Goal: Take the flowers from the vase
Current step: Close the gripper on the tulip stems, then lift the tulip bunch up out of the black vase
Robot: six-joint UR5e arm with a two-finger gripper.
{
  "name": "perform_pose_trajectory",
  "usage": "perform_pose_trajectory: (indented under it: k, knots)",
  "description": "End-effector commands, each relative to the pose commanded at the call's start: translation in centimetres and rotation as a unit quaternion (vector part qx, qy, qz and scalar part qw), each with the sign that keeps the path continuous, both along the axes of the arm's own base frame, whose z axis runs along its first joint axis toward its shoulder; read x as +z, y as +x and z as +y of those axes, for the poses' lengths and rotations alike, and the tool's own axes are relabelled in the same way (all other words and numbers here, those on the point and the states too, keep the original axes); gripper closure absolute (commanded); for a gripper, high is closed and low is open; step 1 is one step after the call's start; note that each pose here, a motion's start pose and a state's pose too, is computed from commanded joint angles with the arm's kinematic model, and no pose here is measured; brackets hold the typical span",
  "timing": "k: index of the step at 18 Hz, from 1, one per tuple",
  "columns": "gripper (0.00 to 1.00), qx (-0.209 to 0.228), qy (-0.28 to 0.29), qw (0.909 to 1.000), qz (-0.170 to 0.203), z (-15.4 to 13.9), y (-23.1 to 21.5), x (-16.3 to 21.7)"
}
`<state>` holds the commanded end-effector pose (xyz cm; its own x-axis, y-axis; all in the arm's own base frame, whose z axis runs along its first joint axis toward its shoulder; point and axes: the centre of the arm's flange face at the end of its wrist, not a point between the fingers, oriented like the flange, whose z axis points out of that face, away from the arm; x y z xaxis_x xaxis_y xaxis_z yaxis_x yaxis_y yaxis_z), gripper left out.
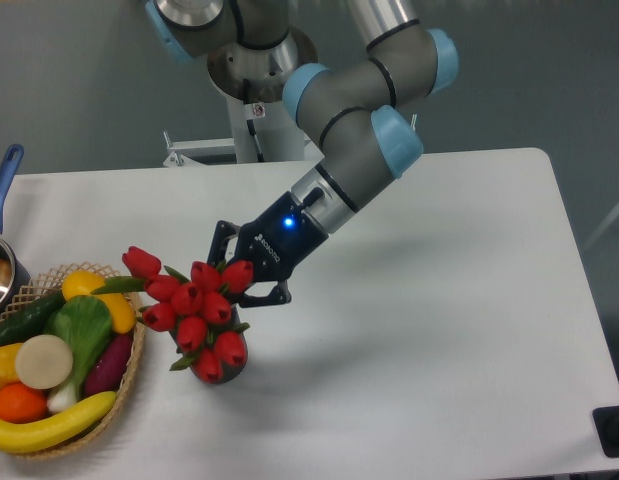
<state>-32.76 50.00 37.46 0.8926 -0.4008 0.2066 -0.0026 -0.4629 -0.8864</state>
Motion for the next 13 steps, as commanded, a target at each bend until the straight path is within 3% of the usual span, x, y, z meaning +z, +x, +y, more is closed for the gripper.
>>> perform_pose_trajectory:
  k: [13]
  knots:
    - [0.93, 0.024, 0.035, 0.9988, -0.023, -0.7, -1.0, 5.6]
